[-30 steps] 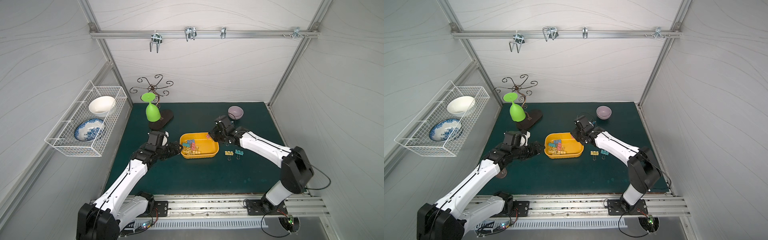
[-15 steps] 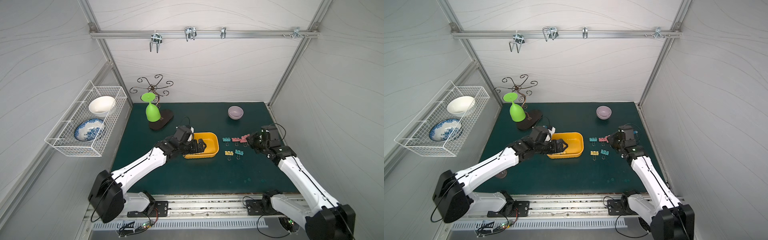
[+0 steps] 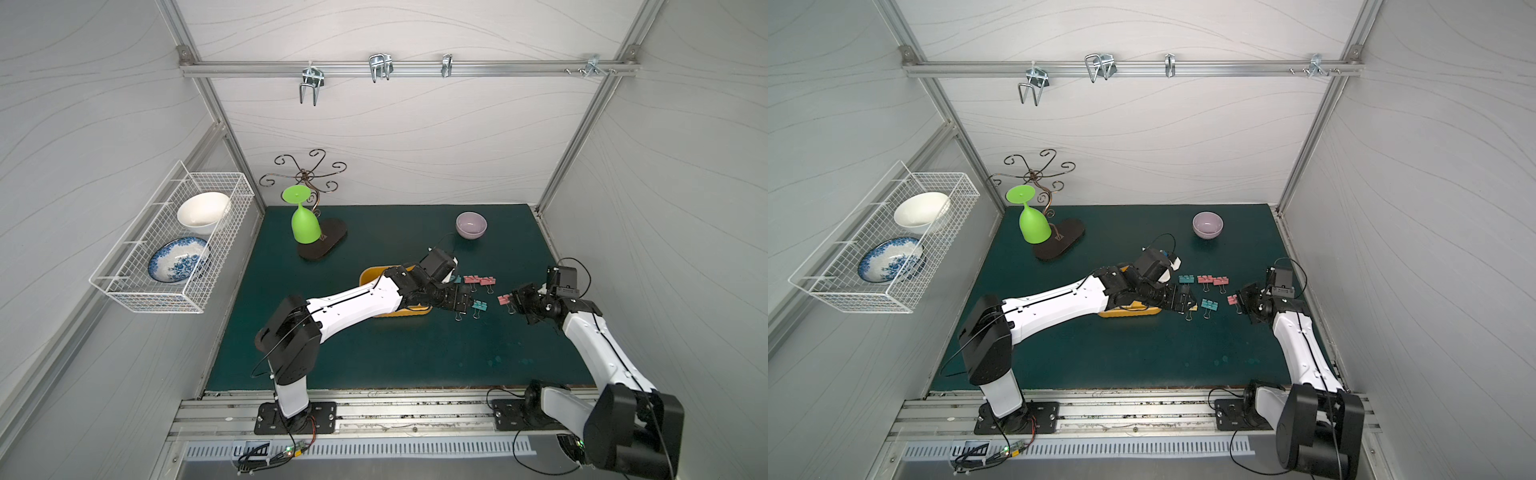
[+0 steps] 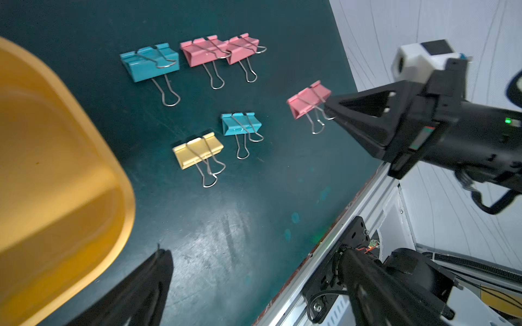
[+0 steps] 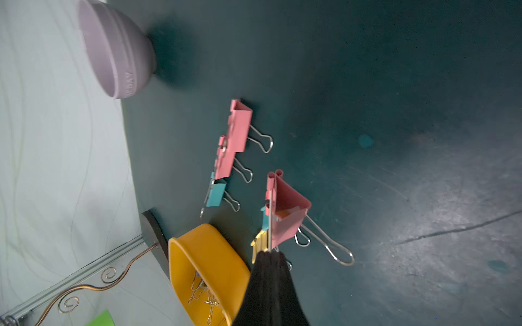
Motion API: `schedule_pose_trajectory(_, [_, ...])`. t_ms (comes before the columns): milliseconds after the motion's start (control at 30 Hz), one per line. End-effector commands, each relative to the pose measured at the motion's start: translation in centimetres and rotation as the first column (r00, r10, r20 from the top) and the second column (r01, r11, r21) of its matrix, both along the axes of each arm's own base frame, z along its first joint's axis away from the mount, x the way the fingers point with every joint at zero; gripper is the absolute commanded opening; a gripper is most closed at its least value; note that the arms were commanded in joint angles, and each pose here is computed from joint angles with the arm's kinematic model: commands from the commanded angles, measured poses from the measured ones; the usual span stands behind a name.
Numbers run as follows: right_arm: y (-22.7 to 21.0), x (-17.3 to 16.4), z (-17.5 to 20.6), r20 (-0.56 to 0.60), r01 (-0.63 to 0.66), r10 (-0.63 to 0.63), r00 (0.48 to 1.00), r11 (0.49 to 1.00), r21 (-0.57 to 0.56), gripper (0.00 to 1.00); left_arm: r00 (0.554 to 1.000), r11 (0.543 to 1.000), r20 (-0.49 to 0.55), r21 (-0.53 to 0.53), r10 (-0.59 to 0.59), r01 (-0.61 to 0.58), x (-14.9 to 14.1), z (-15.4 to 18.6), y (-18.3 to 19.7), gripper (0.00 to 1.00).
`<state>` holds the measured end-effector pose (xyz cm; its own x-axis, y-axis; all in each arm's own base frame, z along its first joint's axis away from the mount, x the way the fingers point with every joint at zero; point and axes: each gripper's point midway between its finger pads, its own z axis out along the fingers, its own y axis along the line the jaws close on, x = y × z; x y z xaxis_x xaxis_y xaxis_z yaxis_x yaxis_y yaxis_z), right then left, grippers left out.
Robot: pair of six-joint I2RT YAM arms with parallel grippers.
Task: Take out the binder clips from the storage box
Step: Place the binder clip at the center of the board.
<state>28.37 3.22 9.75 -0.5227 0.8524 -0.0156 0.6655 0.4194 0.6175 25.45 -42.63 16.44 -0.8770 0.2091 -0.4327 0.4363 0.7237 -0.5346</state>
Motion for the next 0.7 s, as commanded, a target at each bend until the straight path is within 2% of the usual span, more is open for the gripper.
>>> schedule_pose_trajectory(0, [0.4, 0.6, -0.3, -0.002, -0.034, 0.034, 0.999, 0.999, 0.021, 0.0, 0.999, 0.999, 0.007, 0.004, -0.044, 0.044, -0.4, 0.4, -0.6, 0.99])
schedule_pose_trajectory(167, [0.3, 1.9, -1.0, 0.003, -0.032, 0.032, 0.999, 0.999, 0.031, 0.0, 0.998, 0.997, 0.009, 0.046, -0.059, 0.058, -0.7, -0.4, 0.1, 0.99])
schedule_pose_trajectory(367, [0.7, 2.8, -3.0, -0.049, -0.042, 0.046, 0.998, 0.996, 0.075, 0.0, 0.998, 0.996, 0.031, 0.074, -0.047, 0.045, -0.6, -0.7, 1.4, 0.99])
schedule_pose_trajectory(567, [0.1, 0.9, -6.0, -0.146, -0.033, 0.039, 0.989, 0.999, 0.041, 0.0, 0.999, 0.998, 0.028, 0.062, -0.036, 0.035, -0.6, -0.8, 2.1, 0.99])
schedule_pose_trajectory(667, [-0.2, 0.6, -5.9, -0.145, -0.038, 0.04, 0.989, 0.999, 0.016, 0.09, 0.999, 0.998, 0.027, 0.049, -0.032, 0.03, -0.8, -0.7, 2.7, 0.99])
